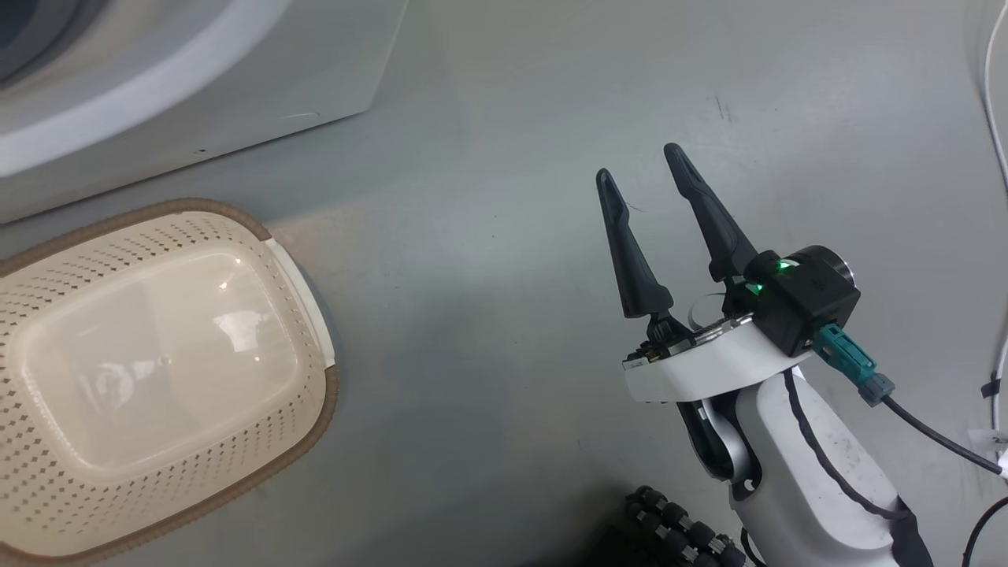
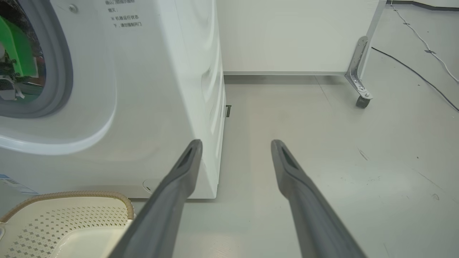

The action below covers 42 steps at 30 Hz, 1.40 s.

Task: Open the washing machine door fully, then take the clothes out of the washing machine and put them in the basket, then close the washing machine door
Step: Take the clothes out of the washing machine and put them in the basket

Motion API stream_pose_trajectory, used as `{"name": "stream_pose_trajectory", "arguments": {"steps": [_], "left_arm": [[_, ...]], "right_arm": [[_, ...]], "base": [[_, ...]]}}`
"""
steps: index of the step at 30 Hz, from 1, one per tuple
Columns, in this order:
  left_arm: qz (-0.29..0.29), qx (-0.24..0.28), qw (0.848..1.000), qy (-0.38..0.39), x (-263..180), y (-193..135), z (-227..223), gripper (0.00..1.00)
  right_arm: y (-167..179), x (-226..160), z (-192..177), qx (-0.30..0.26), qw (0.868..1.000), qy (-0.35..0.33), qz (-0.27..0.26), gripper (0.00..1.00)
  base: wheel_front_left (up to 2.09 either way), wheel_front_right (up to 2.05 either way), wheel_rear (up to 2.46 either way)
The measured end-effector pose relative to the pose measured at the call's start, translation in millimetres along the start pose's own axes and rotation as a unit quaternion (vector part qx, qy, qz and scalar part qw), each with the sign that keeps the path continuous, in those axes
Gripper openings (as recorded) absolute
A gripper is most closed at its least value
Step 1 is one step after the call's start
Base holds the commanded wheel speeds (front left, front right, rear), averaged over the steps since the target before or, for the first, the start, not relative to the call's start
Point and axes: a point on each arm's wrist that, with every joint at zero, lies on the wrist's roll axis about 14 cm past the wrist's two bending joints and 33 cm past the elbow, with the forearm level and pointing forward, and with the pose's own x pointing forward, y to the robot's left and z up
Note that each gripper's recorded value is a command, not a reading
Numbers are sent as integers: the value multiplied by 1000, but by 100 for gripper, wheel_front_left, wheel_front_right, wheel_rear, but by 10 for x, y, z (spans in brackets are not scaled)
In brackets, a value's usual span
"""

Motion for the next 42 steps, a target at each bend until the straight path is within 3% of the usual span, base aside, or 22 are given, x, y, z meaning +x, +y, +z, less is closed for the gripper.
{"name": "stream_pose_trajectory", "arguments": {"steps": [15, 34, 42], "left_arm": [[3, -10, 992, -126, -299, -84, 503, 0], [26, 8, 979, -203, -1085, -140, 324, 0], [22, 0, 976, -215, -1428, -328, 249, 0]], "right_arm": [[112, 54, 80, -14, 1000, -14, 18, 100], [369, -57, 279, -24, 997, -37, 57, 100], [417, -182, 344, -27, 997, -44, 62, 100]], "base": [[0, 0, 0], [0, 0, 0], [0, 0, 0]]}}
